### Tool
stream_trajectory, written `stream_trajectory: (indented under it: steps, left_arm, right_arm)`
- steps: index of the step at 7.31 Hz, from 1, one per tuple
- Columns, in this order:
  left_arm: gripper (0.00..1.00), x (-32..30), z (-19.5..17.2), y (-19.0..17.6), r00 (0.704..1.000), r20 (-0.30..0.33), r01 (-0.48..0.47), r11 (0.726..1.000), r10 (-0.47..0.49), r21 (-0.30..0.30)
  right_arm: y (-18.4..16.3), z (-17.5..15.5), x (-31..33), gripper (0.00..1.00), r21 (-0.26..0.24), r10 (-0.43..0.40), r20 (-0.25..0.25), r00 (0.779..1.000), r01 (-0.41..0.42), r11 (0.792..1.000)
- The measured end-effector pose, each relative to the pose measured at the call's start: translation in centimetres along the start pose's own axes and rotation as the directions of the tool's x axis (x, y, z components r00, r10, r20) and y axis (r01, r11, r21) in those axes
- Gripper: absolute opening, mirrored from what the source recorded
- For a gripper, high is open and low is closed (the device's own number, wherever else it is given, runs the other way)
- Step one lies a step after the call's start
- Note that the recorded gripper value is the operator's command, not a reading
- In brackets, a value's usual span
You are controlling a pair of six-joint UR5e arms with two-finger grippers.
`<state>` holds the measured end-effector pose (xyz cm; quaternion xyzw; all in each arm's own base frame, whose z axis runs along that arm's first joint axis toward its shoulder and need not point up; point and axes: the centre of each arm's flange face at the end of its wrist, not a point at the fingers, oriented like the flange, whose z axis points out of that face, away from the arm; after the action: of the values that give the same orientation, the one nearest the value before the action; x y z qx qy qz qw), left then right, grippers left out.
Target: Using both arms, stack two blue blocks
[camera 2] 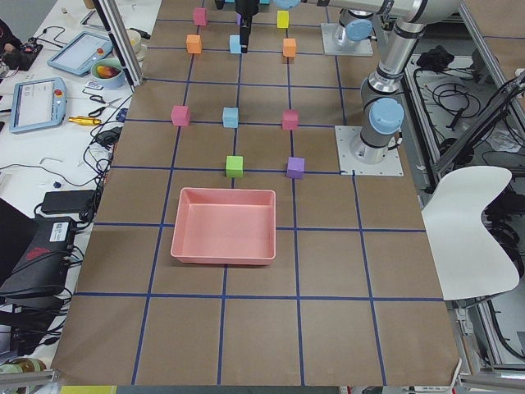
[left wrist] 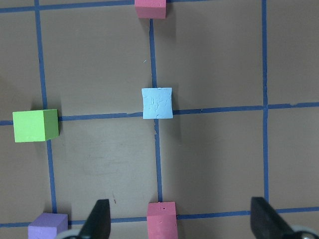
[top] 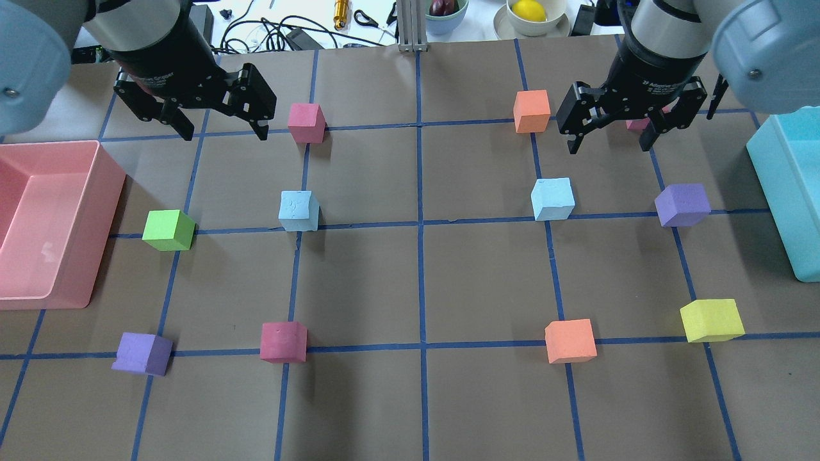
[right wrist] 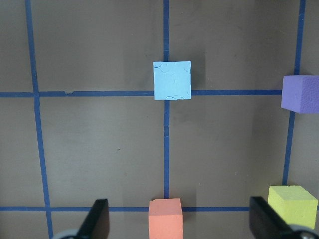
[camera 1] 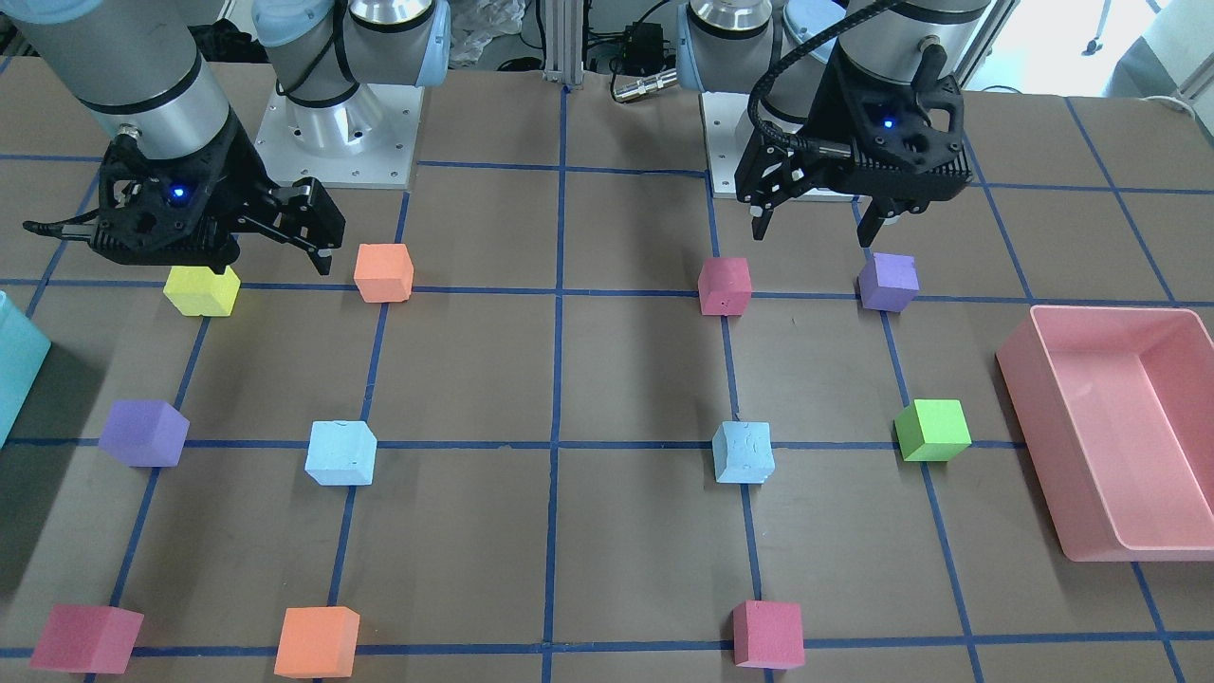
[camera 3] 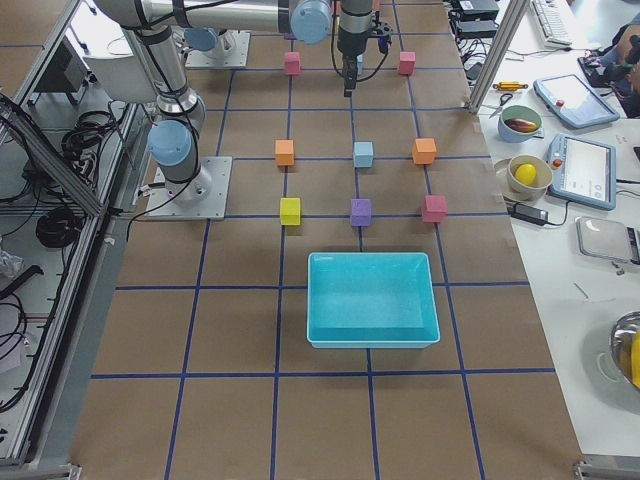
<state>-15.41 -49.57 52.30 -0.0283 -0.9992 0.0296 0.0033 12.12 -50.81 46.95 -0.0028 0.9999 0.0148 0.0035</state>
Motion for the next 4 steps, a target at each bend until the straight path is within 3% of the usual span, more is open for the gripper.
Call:
stream_trajectory:
  steps: [2, 4]
  left_arm:
    - [1.00, -0.5, 2.8, -0.9, 0.999, -0.006, -0.033, 0.998, 0.033, -0.055]
    - [1.00, -0.7, 9.6, -1.4, 0.998, -0.016, -0.057, 0.991, 0.056, -0.122]
  right_arm:
    - [0.0, 0.0, 0.0, 1.00, 0.000, -0.006, 0.003, 1.000, 0.006, 1.000]
    - [-0.1, 0.3, 0.0, 1.00, -0.007, -0.022, 0.002, 1.000, 0.022, 1.000]
